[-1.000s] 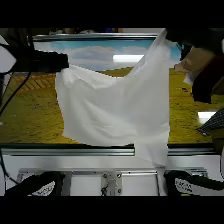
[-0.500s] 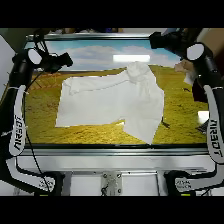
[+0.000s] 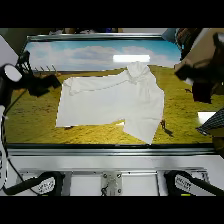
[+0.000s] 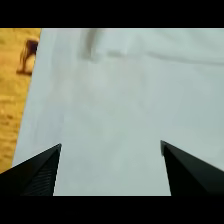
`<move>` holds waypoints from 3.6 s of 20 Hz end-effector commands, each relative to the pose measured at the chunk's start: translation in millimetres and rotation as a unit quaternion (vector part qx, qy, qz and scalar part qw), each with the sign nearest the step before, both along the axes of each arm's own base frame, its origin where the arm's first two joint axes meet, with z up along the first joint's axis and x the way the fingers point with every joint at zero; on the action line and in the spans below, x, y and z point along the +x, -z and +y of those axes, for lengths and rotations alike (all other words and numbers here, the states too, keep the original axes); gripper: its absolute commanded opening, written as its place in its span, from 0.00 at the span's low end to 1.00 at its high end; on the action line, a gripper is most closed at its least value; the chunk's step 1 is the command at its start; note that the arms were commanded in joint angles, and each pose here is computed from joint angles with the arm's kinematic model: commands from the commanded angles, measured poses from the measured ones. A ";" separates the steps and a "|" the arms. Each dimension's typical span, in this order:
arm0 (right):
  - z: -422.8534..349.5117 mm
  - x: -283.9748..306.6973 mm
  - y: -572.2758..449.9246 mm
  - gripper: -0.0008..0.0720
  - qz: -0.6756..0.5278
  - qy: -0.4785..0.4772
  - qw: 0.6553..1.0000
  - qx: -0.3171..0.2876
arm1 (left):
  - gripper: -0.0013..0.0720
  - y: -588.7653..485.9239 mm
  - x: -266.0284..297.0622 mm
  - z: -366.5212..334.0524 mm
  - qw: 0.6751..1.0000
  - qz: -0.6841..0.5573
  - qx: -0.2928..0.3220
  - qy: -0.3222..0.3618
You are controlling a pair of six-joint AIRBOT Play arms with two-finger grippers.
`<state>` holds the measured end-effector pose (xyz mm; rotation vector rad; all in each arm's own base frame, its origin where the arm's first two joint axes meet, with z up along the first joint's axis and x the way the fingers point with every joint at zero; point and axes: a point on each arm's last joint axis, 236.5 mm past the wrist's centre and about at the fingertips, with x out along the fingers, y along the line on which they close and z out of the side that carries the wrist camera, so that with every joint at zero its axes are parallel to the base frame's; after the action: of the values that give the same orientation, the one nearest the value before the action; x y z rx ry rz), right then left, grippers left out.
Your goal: Fold the clothes and pants, and hang the long-sleeved shirts on hangers.
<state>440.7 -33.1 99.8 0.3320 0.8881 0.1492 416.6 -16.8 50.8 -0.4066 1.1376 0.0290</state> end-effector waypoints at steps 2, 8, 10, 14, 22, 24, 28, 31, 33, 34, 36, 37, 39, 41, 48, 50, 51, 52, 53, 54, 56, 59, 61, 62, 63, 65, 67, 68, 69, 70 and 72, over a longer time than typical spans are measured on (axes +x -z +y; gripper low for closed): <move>-13.8 -91.4 119.4 0.90 0.185 0.088 0.974 0.100 | 0.99 61.7 -82.7 -22.4 0.998 0.067 -0.012 -0.008; 10.0 -82.3 183.7 0.90 0.226 0.110 0.947 0.199 | 0.99 73.2 -109.4 -51.4 0.998 0.059 -0.012 0.022; 21.1 -71.2 195.6 0.90 0.224 0.113 0.941 0.228 | 0.99 72.2 -108.3 -55.3 0.998 0.055 -0.012 0.027; 44.7 -58.1 212.1 0.90 0.222 0.101 0.942 0.229 | 0.99 71.3 -105.4 -54.9 0.998 0.053 -0.020 0.007; 58.8 -45.3 208.8 0.03 0.192 0.073 0.960 0.192 | 0.91 78.8 -107.4 -26.2 0.989 0.076 -0.050 -0.114; 58.2 -43.0 200.1 0.03 0.180 0.069 0.963 0.188 | 0.91 98.1 -125.9 -8.3 0.972 0.097 -0.073 -0.203; 57.7 -41.0 192.2 0.03 0.170 0.068 0.965 0.186 | 0.91 127.8 -137.3 24.8 0.907 0.060 -0.140 -0.392; 59.9 -42.8 191.7 0.03 0.174 0.064 0.964 0.189 | 0.91 141.3 -134.9 38.2 0.883 0.026 -0.158 -0.441; 61.1 -43.8 190.8 0.03 0.175 0.062 0.964 0.190 | 0.91 151.7 -131.2 42.7 0.880 0.030 -0.155 -0.449; 61.2 -43.9 190.4 0.03 0.175 0.062 0.964 0.191 | 0.91 157.8 -130.0 43.0 0.879 0.040 -0.152 -0.451; 62.1 -44.6 188.8 0.03 0.175 0.060 0.964 0.192 | 0.91 165.8 -119.6 41.9 0.881 0.051 -0.146 -0.446; 62.2 -44.4 187.9 0.03 0.174 0.059 0.964 0.191 | 0.91 167.6 -110.9 39.6 0.884 0.051 -0.145 -0.441; 62.2 -44.4 187.6 0.03 0.174 0.059 0.964 0.191 | 0.91 169.6 -93.6 29.8 0.894 0.053 -0.141 -0.421; 62.7 -44.9 187.6 0.03 0.175 0.058 0.964 0.192 | 0.91 173.6 -81.3 17.8 0.903 0.062 -0.137 -0.402; 62.6 -39.8 165.2 0.03 0.151 0.049 0.969 0.188 | 0.02 147.2 -46.9 5.3 0.923 0.037 -0.136 -0.357; 58.3 -24.9 128.3 0.03 0.103 0.042 0.978 0.177 | 0.02 99.9 -23.8 16.5 0.932 -0.029 -0.138 -0.333; 56.2 -15.4 99.9 0.03 0.069 0.035 0.983 0.169 | 0.02 63.7 -11.2 24.7 0.934 -0.075 -0.140 -0.320; 55.1 -7.4 68.2 0.03 0.033 0.025 0.986 0.160 | 0.02 21.3 -0.5 32.7 0.932 -0.126 -0.141 -0.308; 55.1 -1.1 29.1 0.03 -0.009 0.013 0.989 0.150 | 0.02 -23.2 6.3 38.0 0.927 -0.178 -0.144 -0.297; 56.4 1.3 -11.6 0.03 -0.050 0.000 0.989 0.139 | 0.02 -77.3 8.7 42.0 0.917 -0.237 -0.147 -0.284; 60.6 -4.9 -105.5 0.03 -0.150 -0.024 0.982 0.108 | 0.02 -185.1 -4.3 41.2 0.890 -0.350 -0.151 -0.250; 75.0 -53.1 -249.4 0.03 -0.309 -0.049 0.948 0.055 | 0.02 -324.1 -63.6 33.6 0.832 -0.494 -0.148 -0.203; 88.7 -103.7 -325.5 0.03 -0.400 -0.059 0.914 0.023 | 0.02 -391.0 -116.3 26.8 0.791 -0.567 -0.145 -0.179; 94.6 -129.8 -355.4 0.03 -0.440 -0.060 0.896 0.010 | 0.02 -417.0 -143.2 23.0 0.772 -0.595 -0.145 -0.170; 99.3 -156.4 -382.5 0.03 -0.479 -0.056 0.876 -0.001 | 0.02 -436.7 -167.6 19.6 0.756 -0.618 -0.144 -0.162; 105.2 -200.7 -418.8 0.03 -0.540 -0.044 0.841 -0.014 | 0.02 -464.5 -210.6 13.9 0.727 -0.655 -0.140 -0.148; 108.2 -228.8 -431.6 0.03 -0.566 -0.037 0.823 -0.032 | 0.02 -475.2 -237.7 10.7 0.714 -0.673 -0.133 -0.141; 106.7 -234.3 -430.9 0.03 -0.563 -0.030 0.825 -0.033 | 0.02 -474.1 -241.6 10.4 0.713 -0.674 -0.132 -0.141; 105.1 -233.9 -425.8 0.03 -0.551 -0.023 0.834 -0.025 | 0.02 -465.3 -237.0 12.8 0.721 -0.667 -0.123 -0.144; 103.2 -229.0 -415.3 0.03 -0.529 -0.018 0.848 -0.019 | 0.02 -448.1 -224.5 15.2 0.742 -0.644 -0.113 -0.149; 98.6 -204.2 -379.0 0.03 -0.453 -0.014 0.891 0.004 | 0.02 -391.7 -180.1 19.9 0.802 -0.566 -0.100 -0.163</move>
<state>228.2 70.4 506.6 0.1478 -0.1716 0.3285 211.1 -0.8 489.1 -0.6830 -0.2905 -0.0989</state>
